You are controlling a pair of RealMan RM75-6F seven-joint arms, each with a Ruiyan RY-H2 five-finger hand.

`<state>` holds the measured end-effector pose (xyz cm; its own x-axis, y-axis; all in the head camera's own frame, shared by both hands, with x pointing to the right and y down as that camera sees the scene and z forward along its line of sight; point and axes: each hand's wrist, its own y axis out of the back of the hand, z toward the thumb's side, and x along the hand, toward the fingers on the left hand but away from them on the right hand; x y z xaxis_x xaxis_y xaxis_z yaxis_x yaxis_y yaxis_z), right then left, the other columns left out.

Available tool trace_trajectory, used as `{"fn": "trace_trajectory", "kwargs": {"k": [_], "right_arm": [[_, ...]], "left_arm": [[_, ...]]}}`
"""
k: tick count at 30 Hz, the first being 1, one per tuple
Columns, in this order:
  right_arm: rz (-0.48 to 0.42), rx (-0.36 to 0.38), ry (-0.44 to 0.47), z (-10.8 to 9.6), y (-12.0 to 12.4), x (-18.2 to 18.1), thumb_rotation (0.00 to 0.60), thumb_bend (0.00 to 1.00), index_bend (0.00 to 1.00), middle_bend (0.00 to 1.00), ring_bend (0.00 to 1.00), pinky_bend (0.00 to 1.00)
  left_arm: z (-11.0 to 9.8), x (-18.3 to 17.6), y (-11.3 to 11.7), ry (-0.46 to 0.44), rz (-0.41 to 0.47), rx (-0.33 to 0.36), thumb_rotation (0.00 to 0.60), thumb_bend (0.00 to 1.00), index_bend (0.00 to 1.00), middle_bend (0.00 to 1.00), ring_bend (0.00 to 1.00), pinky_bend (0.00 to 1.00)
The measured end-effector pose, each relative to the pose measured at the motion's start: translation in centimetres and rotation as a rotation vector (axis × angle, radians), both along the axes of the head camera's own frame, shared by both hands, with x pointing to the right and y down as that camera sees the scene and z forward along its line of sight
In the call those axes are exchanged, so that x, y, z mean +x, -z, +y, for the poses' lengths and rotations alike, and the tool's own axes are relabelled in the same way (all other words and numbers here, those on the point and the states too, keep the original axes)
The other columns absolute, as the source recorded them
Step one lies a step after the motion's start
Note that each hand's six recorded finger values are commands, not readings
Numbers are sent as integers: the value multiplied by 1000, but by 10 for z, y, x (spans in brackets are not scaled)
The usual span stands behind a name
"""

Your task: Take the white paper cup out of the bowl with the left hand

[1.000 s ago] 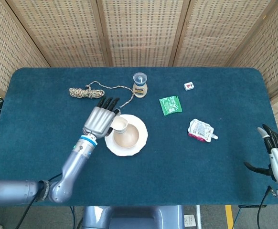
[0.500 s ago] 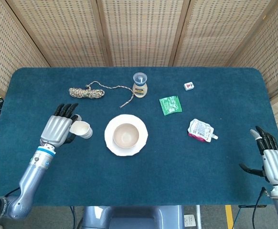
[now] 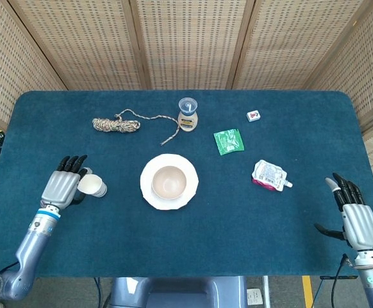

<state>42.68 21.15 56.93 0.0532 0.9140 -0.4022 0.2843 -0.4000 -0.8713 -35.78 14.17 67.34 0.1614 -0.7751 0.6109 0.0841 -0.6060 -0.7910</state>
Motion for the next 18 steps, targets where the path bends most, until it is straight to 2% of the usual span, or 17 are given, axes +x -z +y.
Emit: {"fn": "trace_trajectory", "kwargs": {"k": [4,6,11,14,18], "right_arm": [[0,2,-1,0,0,-1,600,61,0,0,0,0],[-1,2,1,0,0,-2,600,61,0,0,0,0],[-3,7,8,0,1,-4,600,61,0,0,0,0],[7,8,12,1,1,-4,600,61,0,0,0,0],[21,0,15,2,-1,-4,600,61,0,0,0,0]], "left_arm": [[5,-8,-3,20,-7,-13,600,198,20,0,0,0],[6,-11,-1,30,-3,-7,600,154,0,0,0,0],[7,-17,15,76,30,42,600,140,0,0,0,0],[8,-23,31,111,66,108,600,136,0,0,0,0],[15,-34,59,130,97,238,600,135,0,0,0,0]]}}
